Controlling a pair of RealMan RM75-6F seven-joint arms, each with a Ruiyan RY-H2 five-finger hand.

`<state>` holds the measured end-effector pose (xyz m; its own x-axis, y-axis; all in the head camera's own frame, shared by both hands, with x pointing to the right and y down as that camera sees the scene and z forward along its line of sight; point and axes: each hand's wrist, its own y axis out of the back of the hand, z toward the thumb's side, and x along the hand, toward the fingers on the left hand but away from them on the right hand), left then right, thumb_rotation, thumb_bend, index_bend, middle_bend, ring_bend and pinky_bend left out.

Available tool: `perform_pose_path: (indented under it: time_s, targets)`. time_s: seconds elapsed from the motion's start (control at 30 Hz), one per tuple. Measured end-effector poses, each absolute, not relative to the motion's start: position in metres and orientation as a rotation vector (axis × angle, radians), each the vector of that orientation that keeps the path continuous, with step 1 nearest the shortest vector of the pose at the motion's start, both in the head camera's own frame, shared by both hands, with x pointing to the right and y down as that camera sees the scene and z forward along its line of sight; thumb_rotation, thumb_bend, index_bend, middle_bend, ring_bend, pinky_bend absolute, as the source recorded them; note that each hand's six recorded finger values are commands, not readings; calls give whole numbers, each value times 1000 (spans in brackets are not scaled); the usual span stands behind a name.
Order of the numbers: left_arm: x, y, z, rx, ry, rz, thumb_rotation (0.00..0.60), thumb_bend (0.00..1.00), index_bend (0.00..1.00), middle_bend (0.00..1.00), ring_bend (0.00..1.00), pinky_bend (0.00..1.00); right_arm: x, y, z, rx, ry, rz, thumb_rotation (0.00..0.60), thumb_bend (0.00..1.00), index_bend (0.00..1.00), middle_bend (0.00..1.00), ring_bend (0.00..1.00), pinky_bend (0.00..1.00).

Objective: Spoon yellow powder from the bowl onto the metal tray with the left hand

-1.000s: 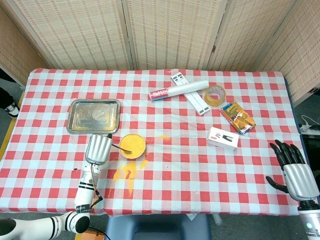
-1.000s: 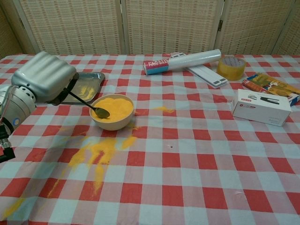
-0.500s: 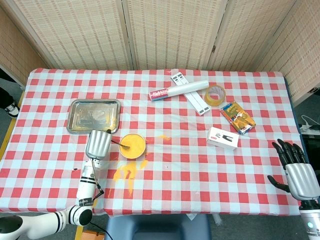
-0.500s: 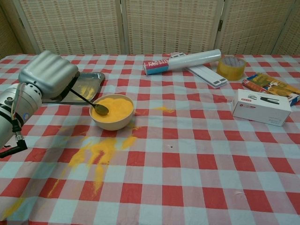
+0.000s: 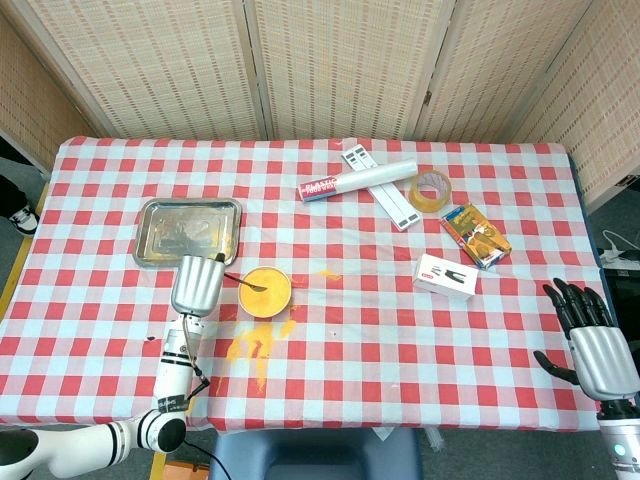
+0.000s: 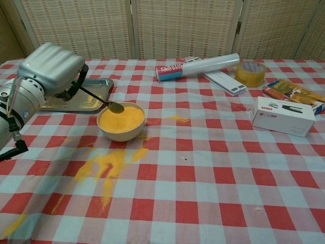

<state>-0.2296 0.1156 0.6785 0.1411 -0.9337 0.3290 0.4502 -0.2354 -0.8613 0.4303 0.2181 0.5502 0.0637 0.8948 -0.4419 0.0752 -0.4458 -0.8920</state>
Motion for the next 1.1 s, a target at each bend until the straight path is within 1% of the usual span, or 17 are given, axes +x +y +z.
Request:
perform_pose_path:
  time_s: [0.17,0.47,0.87,1.1]
  targets:
    - [-229,109,682,-1155,564,-1433,600,786,934,1000,1000,1000,433,217,548,-1621,-997,1462,600,123,0,0,0,0]
    - [-229,97,700,-1095,516,-1450,600,781,934,1000,1000,1000,436,215,547,-1608,-1010,1465,600,122,0,0,0,0]
    - [-223,114,705,-1039,436,-1401,600,776,934,1000,1000,1000,433,217,545,-1629,-1008,1450,600,123,0,0,0,0]
    - [-218,126,695,-1083,448,-1375,600,777,934,1000,1000,1000,431,218,545,-1640,-1000,1445,600,122,0,0,0,0]
